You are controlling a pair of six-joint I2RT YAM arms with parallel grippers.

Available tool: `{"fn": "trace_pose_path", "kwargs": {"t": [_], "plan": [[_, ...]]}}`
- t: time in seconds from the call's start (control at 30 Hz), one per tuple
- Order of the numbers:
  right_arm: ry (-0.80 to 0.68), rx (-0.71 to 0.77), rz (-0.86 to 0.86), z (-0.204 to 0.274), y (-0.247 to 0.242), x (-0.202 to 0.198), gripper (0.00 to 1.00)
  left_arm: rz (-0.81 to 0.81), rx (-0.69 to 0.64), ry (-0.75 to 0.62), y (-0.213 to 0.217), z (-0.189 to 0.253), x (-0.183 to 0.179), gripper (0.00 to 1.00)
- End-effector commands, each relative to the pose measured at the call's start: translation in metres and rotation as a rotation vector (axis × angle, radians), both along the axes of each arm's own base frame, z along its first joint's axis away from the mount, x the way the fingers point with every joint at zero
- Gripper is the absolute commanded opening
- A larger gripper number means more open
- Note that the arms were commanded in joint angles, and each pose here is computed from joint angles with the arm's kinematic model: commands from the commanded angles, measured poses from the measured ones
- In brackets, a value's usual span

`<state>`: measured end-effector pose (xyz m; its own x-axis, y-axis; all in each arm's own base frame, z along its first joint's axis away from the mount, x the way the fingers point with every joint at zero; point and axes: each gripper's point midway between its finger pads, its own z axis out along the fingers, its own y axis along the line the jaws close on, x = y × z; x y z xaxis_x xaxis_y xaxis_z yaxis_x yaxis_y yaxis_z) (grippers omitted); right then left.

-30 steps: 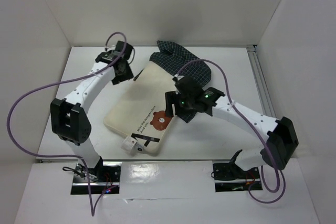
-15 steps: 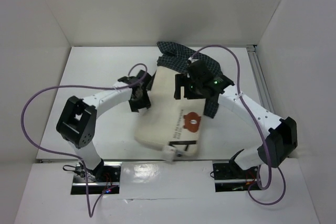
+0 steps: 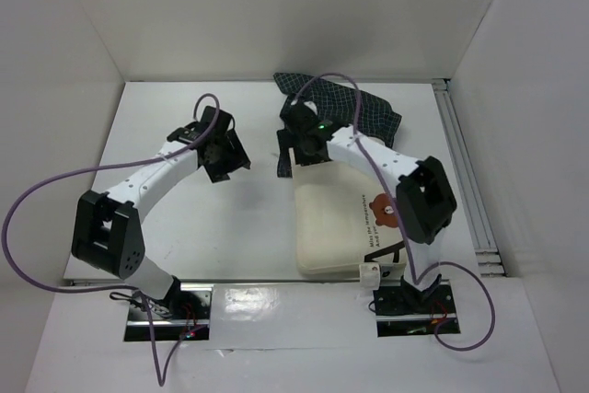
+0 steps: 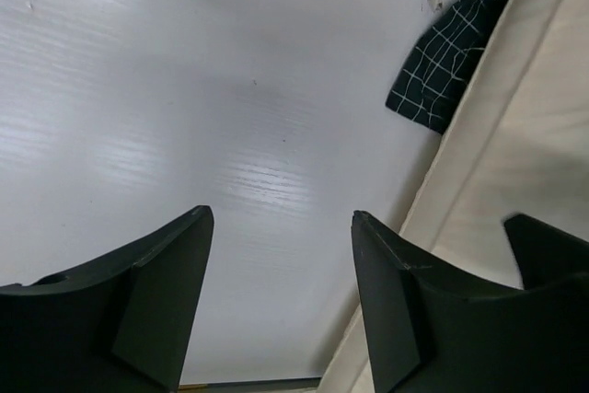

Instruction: Put the pillow into the pillowcase

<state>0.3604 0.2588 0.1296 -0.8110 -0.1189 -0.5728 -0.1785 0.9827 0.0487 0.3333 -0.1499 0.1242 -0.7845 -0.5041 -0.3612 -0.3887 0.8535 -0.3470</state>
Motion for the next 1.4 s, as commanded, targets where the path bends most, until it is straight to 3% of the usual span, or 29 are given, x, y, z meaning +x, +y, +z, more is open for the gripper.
{"fn": "trace_pose_path", "kwargs": {"t": [0.0,0.07,0.13,0.17,0.2,0.23,0.3,0.43,0.67,0.97,1.03,1.1,1.13,1.2,1.23,1.37], "plan": [[-0.068,-0.098,-0.046,-0.015,0.012,0.016,0.99,-0.134,-0.041,-0.026,-0.013,-0.003,0.0,0.74],[-0.059,-0.179,-0.092,-0.048,0.009,0.023,0.97,-0.183,-0.071,-0.042,-0.021,-0.008,0.003,0.74],[-0.021,-0.217,-0.1,-0.065,0.003,0.025,0.59,-0.198,-0.076,-0.048,-0.023,-0.013,0.005,0.76],[-0.019,-0.217,-0.111,-0.065,-0.001,0.028,0.29,-0.231,-0.101,-0.074,-0.029,-0.013,0.007,0.77],[-0.017,-0.208,-0.076,-0.058,0.0,0.024,0.07,-0.26,-0.113,-0.102,-0.034,-0.009,0.011,0.77],[-0.048,-0.155,-0.046,-0.045,0.008,0.027,0.0,-0.283,-0.128,-0.108,-0.037,-0.014,0.011,0.8],[-0.079,-0.01,0.034,-0.007,0.01,0.022,0.0,-0.356,-0.185,-0.173,-0.053,-0.014,0.021,0.9],[-0.085,0.139,0.137,0.037,0.002,0.005,0.0,-0.459,-0.184,-0.191,-0.075,-0.031,0.026,0.93],[-0.03,0.17,0.196,0.042,-0.014,-0.022,0.0,-0.518,-0.139,-0.265,-0.097,-0.043,0.052,0.93],[-0.011,0.185,0.198,0.043,-0.027,-0.025,0.0,-0.57,-0.154,-0.326,-0.118,-0.051,0.077,0.92],[-0.011,0.185,0.198,0.043,-0.027,-0.025,0.0,-0.597,-0.191,-0.349,-0.126,-0.044,0.079,0.81],[-0.001,0.175,0.183,0.038,-0.028,-0.023,0.0,-0.587,-0.239,-0.345,-0.133,-0.044,0.079,0.16],[0.001,0.182,0.173,0.038,-0.026,-0.021,0.0,-0.585,-0.253,-0.327,-0.135,-0.048,0.077,0.0],[-0.017,0.184,0.125,0.043,-0.026,-0.012,0.0,-0.601,-0.296,-0.324,-0.14,-0.046,0.072,0.0],[-0.012,0.174,0.098,0.041,-0.028,-0.009,0.0,-0.6,-0.326,-0.387,-0.144,-0.026,0.074,0.0],[-0.055,0.162,0.013,0.058,-0.033,0.011,0.0,-0.606,-0.436,-0.466,-0.144,0.005,0.039,0.0]]}}
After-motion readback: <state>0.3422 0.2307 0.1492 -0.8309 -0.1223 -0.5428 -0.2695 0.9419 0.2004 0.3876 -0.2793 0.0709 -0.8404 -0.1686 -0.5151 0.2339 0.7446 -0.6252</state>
